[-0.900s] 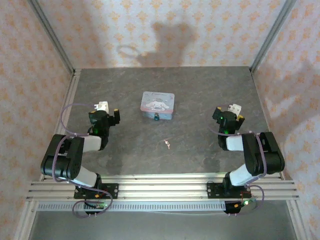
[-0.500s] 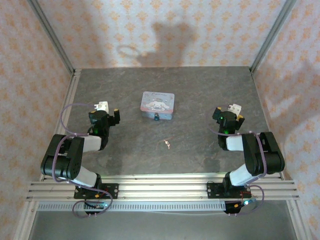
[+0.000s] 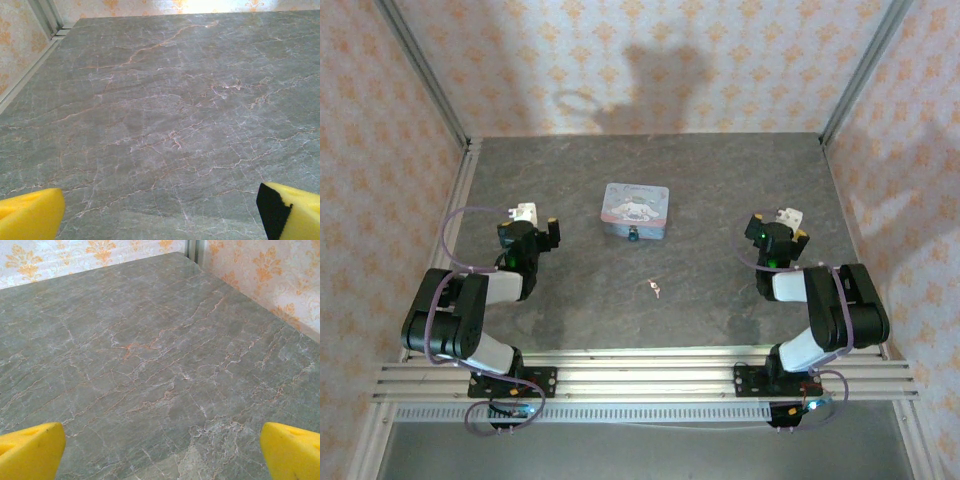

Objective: Unlock the padlock with the key

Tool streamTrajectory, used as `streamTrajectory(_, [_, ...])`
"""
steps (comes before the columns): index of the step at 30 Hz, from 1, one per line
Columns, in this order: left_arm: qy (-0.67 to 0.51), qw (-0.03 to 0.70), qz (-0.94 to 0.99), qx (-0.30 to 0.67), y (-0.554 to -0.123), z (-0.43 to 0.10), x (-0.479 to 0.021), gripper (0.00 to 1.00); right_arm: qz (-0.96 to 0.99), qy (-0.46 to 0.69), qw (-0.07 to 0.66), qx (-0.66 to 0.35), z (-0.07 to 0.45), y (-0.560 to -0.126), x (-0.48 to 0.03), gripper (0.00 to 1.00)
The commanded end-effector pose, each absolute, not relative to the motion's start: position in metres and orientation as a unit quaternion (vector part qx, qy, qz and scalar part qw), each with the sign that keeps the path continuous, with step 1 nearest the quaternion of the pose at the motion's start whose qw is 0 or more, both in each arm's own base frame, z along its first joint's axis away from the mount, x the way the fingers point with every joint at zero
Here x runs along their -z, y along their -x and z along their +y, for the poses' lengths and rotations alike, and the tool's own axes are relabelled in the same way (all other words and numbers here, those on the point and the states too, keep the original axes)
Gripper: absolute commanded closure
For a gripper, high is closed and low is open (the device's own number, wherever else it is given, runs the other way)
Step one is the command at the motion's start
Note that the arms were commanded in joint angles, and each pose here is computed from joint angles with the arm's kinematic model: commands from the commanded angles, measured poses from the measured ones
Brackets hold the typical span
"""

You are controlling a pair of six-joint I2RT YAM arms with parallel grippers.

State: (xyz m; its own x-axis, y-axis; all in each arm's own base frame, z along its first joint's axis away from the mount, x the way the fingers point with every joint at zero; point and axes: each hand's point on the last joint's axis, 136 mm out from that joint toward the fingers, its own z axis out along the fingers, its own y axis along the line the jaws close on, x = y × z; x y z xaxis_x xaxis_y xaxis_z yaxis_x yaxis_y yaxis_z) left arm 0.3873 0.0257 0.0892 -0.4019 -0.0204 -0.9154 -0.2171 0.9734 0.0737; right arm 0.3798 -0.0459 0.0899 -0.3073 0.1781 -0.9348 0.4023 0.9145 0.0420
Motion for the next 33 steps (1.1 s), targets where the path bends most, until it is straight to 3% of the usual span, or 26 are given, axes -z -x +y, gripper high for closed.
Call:
streamTrajectory(1, [0.075, 0.546, 0.829, -0.088, -0.392, 0.026, -0.094, 0.0, 0.797, -0.185, 0.564, 0.108, -0.05, -0.382, -0.095, 0.01])
streamTrajectory(19, [0.076, 0.547, 0.829, -0.089, -0.392, 0.027, -0.096, 0.0, 0.796, -0.184, 0.567, 0.106, -0.049, -0.382, -0.097, 0.01])
streamTrajectory(24, [0.12, 0.513, 0.84, -0.132, -0.387, 0.047, -0.119, 0.0, 0.799, -0.172, 0.568, 0.097, -0.045, -0.377, -0.115, 0.01])
streamTrajectory(29, [0.142, 0.491, 0.854, -0.101, -0.373, 0.041, -0.136, 0.0, 0.83, -0.223, 0.504, 0.084, -0.047, -0.362, -0.123, 0.0])
streamTrajectory(33, [0.175, 0.419, 0.888, -0.074, -0.353, 0.036, -0.143, 0.0, 0.851, -0.25, 0.443, 0.132, -0.055, -0.34, -0.135, 0.01])
